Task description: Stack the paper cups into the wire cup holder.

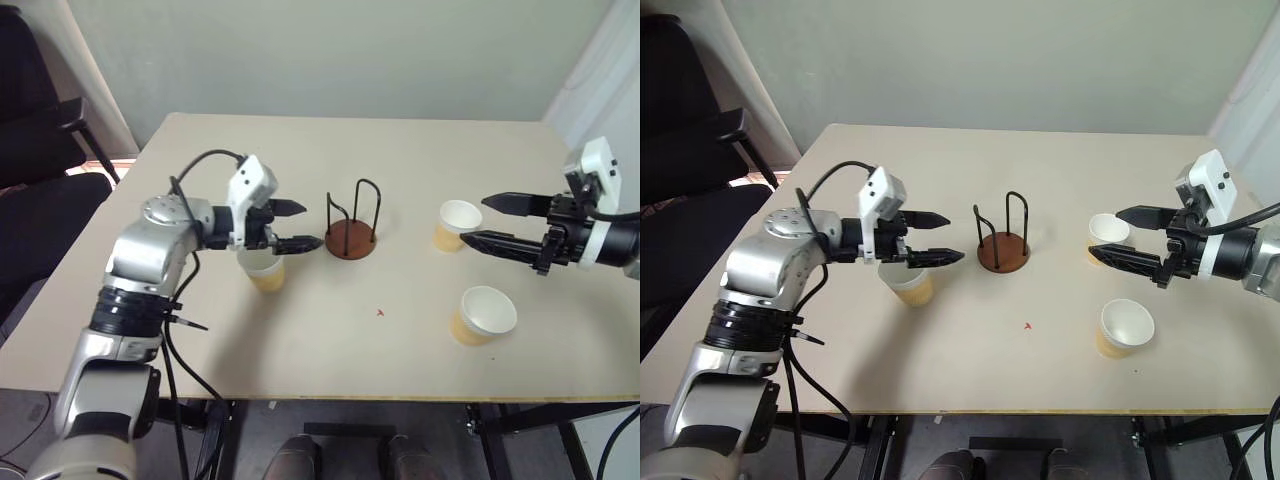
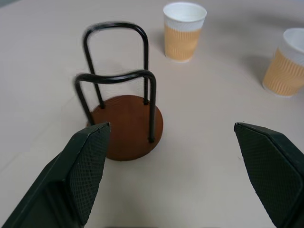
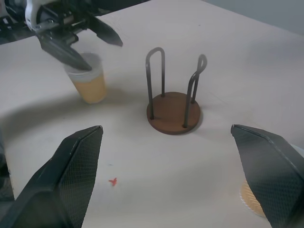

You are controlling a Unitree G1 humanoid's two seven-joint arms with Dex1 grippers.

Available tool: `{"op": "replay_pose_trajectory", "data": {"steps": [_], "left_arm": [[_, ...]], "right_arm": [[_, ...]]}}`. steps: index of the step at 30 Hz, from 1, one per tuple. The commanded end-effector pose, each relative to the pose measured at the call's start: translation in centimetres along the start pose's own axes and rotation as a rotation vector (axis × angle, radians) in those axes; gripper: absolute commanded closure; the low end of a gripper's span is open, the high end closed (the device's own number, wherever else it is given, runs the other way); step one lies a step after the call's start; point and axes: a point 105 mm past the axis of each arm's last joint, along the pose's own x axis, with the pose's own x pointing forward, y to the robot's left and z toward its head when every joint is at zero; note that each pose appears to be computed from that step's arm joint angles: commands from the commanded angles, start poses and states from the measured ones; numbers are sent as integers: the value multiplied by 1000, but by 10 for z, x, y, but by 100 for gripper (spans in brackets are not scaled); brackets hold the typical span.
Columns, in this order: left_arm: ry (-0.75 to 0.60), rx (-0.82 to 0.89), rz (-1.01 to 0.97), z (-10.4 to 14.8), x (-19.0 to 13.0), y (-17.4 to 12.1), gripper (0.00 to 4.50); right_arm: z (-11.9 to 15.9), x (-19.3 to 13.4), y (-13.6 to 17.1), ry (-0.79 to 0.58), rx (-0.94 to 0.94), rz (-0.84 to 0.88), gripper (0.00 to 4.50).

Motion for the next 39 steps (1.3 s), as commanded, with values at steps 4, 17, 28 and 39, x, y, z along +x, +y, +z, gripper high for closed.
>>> {"op": "replay_pose_trajectory", "data": {"steps": [4,17,28,39], "left_arm": [[15,60,11,9,27,0,0],[5,23,78,5,69,5,0],[-29,31,195,10,78,13,168],[-73,66,155,26,69,7,448]], "right_arm": [[10,-10,9,-12,-61,-9,1],[11,-14,9,-7,-72,-39,1],[8,-13,8,-7,-63,-46,0],[4,-12,8,8,-66,-45,0]]}}
